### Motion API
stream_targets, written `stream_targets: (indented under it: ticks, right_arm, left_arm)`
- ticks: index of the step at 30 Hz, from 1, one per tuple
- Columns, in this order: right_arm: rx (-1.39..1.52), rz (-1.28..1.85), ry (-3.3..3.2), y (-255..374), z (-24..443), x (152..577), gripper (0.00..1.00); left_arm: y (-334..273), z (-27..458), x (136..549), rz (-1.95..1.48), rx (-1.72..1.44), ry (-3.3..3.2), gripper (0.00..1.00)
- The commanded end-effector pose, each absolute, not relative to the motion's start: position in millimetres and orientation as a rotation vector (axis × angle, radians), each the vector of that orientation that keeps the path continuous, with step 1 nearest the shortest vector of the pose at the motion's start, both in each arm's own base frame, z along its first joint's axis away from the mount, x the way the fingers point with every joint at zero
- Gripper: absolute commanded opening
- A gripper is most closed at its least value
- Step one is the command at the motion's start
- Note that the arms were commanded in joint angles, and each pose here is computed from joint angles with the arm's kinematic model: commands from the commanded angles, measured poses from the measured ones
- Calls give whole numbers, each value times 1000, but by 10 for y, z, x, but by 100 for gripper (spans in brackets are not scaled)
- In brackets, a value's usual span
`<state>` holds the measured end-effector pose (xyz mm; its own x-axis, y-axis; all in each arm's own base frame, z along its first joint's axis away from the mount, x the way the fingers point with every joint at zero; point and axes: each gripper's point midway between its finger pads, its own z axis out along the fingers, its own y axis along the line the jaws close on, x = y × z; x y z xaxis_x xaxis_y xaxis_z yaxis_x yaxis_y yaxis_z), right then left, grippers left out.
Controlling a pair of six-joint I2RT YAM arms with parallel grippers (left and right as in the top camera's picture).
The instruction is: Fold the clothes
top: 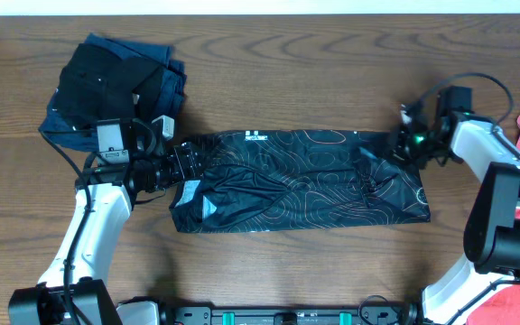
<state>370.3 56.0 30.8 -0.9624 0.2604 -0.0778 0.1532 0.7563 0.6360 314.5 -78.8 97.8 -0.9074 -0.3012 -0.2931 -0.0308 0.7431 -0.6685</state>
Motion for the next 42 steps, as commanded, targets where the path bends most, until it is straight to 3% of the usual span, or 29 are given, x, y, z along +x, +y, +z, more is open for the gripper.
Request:
stream_targets:
  ticks: [1,11,19,29,35,42]
  right_arm:
    - [186,1212,2654,813,636,3759,1]
    - [340,1016,2551,97,1064,3761,2]
    - [588,467,2931,-396,548,3082,6]
    - [586,499,3013,-155,10,2707,2]
    - [324,1049,3102,533,315,2253,1]
    - [237,1089,3070,598,416,2294,1]
  left_arm:
    - [-775,1014,3147,-959,-240,2547,77]
    - [-775,1012,3144,-960,-241,2549,77]
    - [-776,1011,3142,-958,-235,2549,77]
    - [-777,1009,3139,-954,-219,2548,77]
    - [-777,1009,3140,-951,-211,2547,77]
    - [-777,1009,3139,-952,-211,2548,77]
